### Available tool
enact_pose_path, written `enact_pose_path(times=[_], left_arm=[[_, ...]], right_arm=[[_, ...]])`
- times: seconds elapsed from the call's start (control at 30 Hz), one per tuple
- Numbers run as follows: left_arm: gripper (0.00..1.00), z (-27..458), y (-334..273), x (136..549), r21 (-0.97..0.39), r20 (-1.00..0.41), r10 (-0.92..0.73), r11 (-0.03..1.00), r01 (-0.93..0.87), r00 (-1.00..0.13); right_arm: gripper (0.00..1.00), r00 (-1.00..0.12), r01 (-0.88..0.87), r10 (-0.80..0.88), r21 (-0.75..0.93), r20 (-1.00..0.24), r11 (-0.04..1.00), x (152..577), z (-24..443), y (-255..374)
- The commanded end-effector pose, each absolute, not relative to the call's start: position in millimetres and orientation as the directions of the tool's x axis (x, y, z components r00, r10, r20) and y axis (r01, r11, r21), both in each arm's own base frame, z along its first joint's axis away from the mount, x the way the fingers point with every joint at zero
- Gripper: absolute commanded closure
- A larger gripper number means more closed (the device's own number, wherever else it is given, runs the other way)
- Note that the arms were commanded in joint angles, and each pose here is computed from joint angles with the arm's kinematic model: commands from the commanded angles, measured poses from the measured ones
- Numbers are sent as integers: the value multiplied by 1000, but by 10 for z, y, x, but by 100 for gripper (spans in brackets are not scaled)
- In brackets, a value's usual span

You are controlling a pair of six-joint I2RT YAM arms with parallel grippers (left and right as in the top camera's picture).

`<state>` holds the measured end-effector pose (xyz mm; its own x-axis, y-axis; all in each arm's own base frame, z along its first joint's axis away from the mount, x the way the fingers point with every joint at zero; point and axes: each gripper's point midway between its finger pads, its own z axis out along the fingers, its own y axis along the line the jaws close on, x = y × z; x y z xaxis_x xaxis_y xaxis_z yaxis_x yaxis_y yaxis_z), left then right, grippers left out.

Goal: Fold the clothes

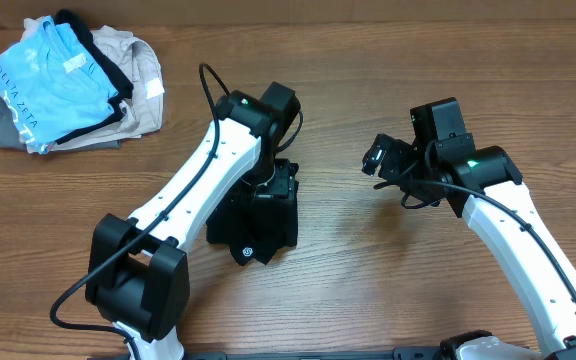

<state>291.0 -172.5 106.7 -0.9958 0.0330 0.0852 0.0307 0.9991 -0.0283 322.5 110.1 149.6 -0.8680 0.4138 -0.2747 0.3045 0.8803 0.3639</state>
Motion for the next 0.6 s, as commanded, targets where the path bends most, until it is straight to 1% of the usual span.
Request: enact_pose_path(times=[0.0, 0.2, 0.27, 0.37, 0.4, 0.43, 0.57], left_arm=[[26, 1011, -1876, 2829, -106, 108, 67, 993, 55, -992], [25, 1000, -2155, 2823, -147, 57, 132, 982, 123, -990], [26, 978, -2219, 2804, -149, 50, 125, 982, 116, -991], [30, 907, -2230, 2766, -139, 62, 88, 987, 79, -994], [35, 872, -2211, 2752, -130, 69, 73, 989, 64, -995], [42, 831, -2199, 2736, -125, 77, 64, 991, 54, -995], [60, 669, -2198, 2709, -135, 84, 62, 990, 50, -995]], right_arm=[[0, -869, 303, 413, 365, -275, 880, 3226, 1481, 1097], [0, -868, 303, 413, 365, -275, 880, 3227, 1482, 1097], [0, -869, 303, 413, 365, -275, 880, 3226, 1481, 1097], [0, -869, 303, 413, 364, -274, 881, 3224, 1481, 1096], [0, -869, 303, 412, 364, -273, 881, 3222, 1479, 1096], [0, -869, 304, 412, 363, -273, 881, 3220, 1478, 1094], [0, -869, 304, 413, 363, -273, 881, 3220, 1478, 1094]])
